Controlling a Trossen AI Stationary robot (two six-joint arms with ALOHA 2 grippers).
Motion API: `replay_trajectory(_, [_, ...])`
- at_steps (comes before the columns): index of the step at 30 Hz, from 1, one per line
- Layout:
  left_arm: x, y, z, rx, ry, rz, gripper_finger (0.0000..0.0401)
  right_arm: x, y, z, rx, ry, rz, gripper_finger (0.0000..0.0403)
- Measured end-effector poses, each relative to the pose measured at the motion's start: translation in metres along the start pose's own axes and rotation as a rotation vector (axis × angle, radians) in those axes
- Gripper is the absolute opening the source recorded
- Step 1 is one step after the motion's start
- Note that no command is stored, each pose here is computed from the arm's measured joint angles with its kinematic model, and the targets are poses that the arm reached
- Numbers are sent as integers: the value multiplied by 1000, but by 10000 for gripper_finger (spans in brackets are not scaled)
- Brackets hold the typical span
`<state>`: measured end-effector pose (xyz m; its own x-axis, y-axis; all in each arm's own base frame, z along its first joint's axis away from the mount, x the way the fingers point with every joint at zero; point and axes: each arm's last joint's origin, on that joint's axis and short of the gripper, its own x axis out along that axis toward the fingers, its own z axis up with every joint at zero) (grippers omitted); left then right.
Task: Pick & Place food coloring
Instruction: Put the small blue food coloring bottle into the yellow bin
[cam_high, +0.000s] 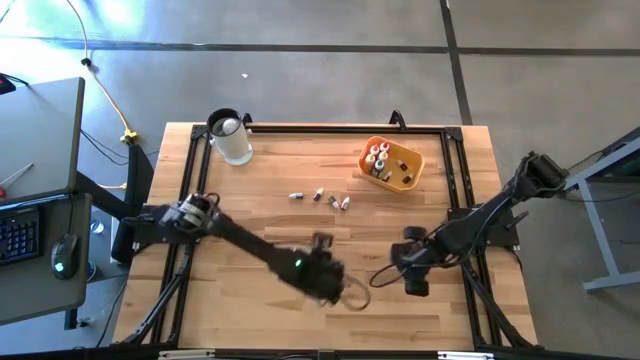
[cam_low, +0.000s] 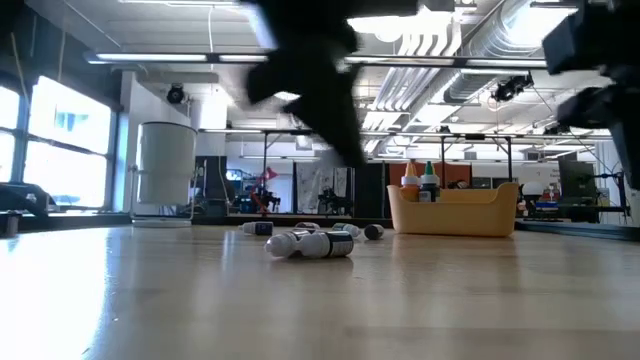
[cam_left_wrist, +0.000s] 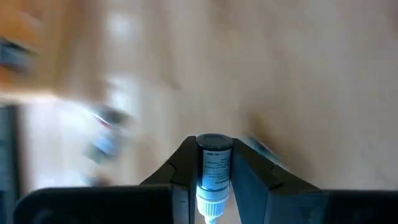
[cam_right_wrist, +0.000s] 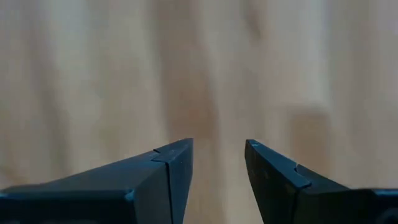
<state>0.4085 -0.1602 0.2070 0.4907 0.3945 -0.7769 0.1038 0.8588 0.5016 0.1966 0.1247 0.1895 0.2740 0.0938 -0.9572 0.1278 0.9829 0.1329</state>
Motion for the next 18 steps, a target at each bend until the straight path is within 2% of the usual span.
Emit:
replay_trajectory(4, [30, 65, 24, -125, -154, 120, 65, -3, -5, -22, 91, 36, -238, 140])
replay_trajectory(7, [52, 118, 35, -275, -309, 115, 65, -8, -4, -37, 110, 35, -349, 140])
replay_trajectory(12, [88, 189, 37, -418, -621, -14, 65, -13, 6, -56, 114, -65, -427, 140])
replay_trajectory(16, [116, 225, 30, -500, -851, -138, 67, -16, 13, -64, 95, -174, -438, 140])
replay_trajectory(18, [130, 234, 27, -553, -911, -131, 71, -16, 15, -67, 76, -185, -438, 140])
